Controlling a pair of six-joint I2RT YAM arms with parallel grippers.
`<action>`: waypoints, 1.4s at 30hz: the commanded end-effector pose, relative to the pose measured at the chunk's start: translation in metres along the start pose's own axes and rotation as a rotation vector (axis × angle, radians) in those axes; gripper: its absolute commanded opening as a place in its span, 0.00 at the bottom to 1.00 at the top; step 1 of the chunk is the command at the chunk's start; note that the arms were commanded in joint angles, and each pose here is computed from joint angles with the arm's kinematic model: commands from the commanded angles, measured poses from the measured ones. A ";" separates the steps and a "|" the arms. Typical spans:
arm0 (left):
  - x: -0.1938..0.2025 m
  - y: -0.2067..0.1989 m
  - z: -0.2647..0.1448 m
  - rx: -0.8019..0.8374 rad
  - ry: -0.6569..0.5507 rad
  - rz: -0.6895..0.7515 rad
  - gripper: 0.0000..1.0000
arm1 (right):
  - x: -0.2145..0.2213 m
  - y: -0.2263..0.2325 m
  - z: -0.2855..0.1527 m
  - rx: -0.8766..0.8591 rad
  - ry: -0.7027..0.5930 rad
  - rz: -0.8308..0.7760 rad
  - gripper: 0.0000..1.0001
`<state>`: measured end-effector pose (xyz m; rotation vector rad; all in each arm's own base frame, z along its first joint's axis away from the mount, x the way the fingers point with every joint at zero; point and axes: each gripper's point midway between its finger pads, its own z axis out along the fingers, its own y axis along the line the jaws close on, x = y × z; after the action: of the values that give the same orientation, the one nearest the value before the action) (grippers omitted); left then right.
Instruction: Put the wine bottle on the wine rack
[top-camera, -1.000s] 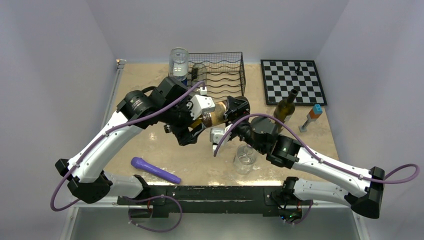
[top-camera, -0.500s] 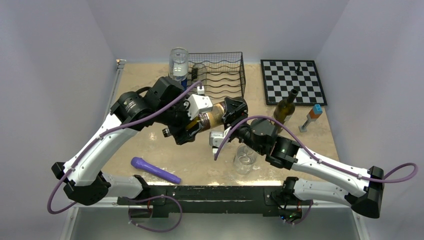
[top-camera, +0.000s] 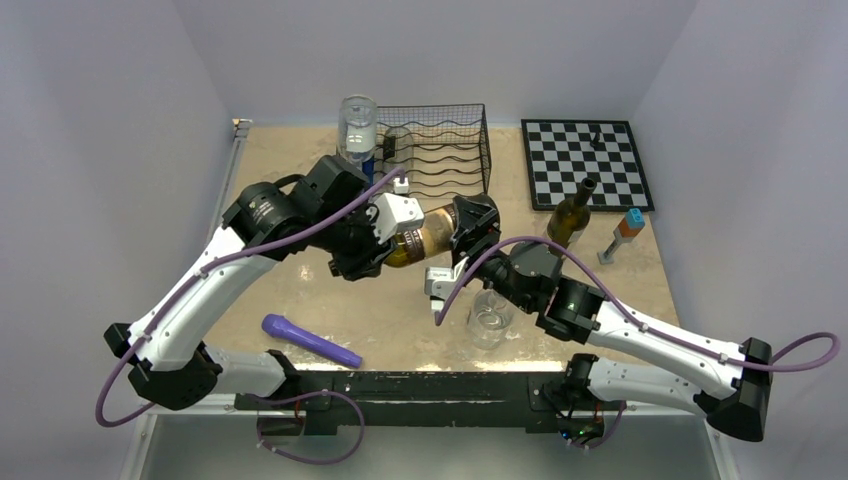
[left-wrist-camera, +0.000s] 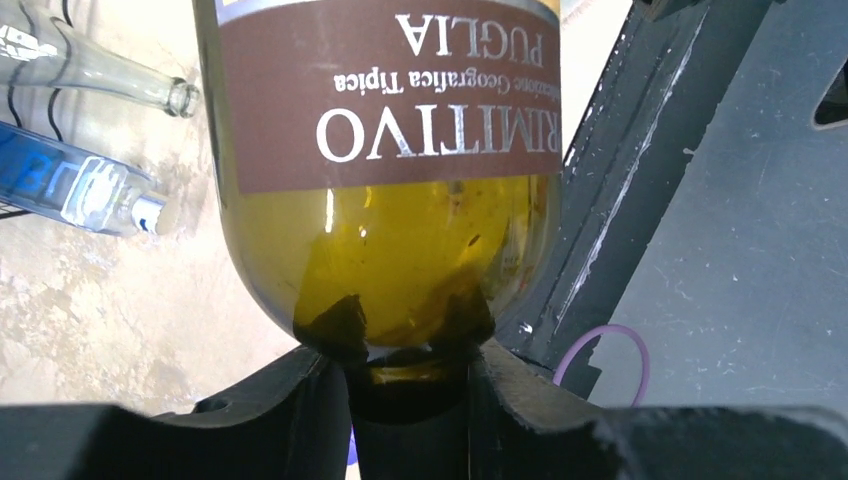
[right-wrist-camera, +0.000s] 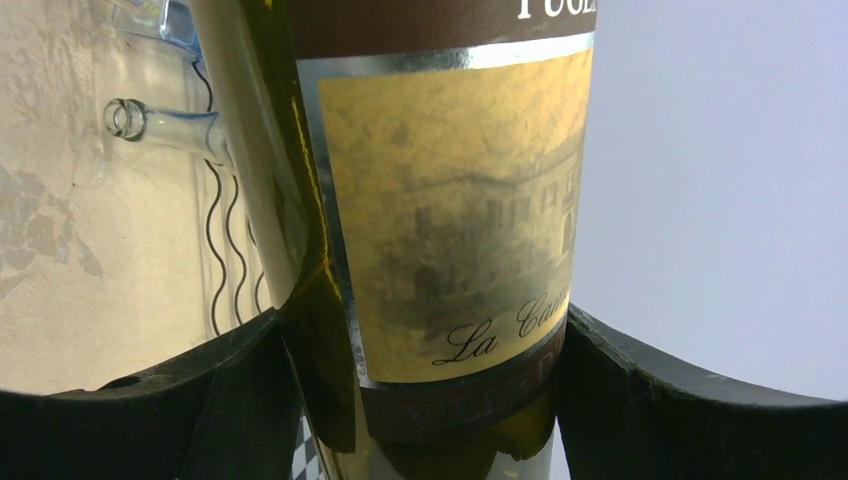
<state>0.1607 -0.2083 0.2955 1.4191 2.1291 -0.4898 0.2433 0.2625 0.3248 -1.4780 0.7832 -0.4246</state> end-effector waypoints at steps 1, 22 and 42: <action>-0.010 -0.009 0.001 0.060 -0.032 0.040 0.38 | -0.017 -0.069 -0.019 0.249 -0.084 0.040 0.00; -0.002 -0.009 0.024 0.089 0.044 -0.013 0.55 | -0.033 -0.097 -0.038 0.275 -0.192 0.278 0.00; -0.006 0.011 0.033 -0.040 -0.041 -0.002 0.00 | -0.025 -0.073 -0.034 0.216 -0.143 0.202 0.43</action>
<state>0.1579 -0.2132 0.2705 1.4627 2.2141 -0.5133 0.2279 0.2471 0.3027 -1.5230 0.8946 -0.3045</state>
